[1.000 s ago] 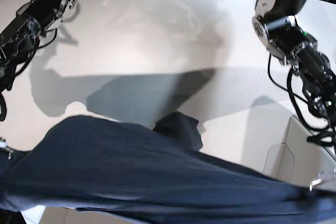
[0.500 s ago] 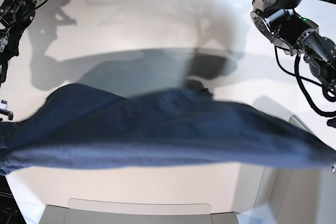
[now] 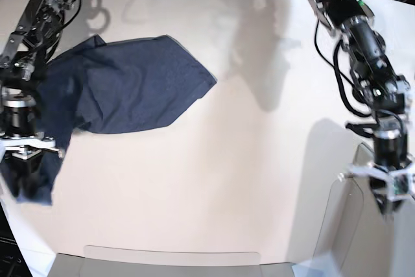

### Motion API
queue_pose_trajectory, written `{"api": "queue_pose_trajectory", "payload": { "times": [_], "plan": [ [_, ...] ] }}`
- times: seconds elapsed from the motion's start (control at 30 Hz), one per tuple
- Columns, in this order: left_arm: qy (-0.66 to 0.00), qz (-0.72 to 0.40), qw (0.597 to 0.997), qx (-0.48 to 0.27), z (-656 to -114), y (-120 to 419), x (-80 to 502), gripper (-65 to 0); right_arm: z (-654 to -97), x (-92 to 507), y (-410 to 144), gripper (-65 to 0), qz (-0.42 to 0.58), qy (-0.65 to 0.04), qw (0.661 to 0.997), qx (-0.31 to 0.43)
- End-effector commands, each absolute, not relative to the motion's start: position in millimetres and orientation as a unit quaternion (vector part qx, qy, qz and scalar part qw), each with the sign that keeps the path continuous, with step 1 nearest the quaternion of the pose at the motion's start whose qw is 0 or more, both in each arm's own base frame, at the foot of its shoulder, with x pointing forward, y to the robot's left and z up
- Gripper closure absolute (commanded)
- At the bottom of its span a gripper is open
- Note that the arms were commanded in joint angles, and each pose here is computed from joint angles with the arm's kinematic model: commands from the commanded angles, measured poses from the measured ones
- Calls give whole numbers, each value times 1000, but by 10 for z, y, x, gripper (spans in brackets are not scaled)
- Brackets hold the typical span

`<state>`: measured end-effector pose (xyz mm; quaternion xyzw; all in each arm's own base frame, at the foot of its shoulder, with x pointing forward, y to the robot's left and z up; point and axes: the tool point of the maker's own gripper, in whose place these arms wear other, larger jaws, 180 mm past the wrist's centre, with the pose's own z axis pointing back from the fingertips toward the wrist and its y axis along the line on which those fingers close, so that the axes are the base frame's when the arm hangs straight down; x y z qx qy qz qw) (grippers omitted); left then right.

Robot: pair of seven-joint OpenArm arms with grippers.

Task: Layout the t-shirt on the table in an organized manner, then fold the t-shirt properly
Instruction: 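Lift the shirt with both grippers and swing it to flatten, then lay the shirt down and pull the left gripper across it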

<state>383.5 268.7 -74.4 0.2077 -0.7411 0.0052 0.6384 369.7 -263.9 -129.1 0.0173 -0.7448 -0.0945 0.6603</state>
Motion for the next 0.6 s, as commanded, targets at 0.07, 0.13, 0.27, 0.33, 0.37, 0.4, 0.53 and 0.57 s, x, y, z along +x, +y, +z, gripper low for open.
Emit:
{"api": "queue_pose_trajectory", "payload": {
  "times": [0.07,0.13,0.27,0.33,0.37,0.4,0.53,0.57],
  "plan": [
    [-734,0,649,200,-994,2611,3710,-147,-1501,3828,-2750,-135,-99,-713,694,-15],
    [-712,-11,677,188,-1279,2518,3661,-170,-1651,3934,-2825,-285,-106,-689,716,-28],
    [-665,-41,727,167,-1811,2321,3497,-177,-1541,4003,-2837,-522,-103,-697,709,-27],
    [-645,-56,746,152,-2027,2200,3413,-177,-1336,3967,-2830,-594,-99,-716,690,-32],
    [-636,-63,757,137,-2135,2112,3368,-178,-1240,3937,-2807,-623,-95,-725,681,-34],
    [-627,-67,767,115,-2237,2009,3330,-178,-1154,3891,-2801,-644,-92,-733,673,-38],
    [-594,-107,797,-3,-2493,1515,3175,-175,-1097,3696,-2917,-650,-101,-739,663,-60],
    [-578,-131,805,-34,-2555,1381,3133,-174,-1136,3659,-2962,-650,-105,-735,666,-64]
  ]
}}
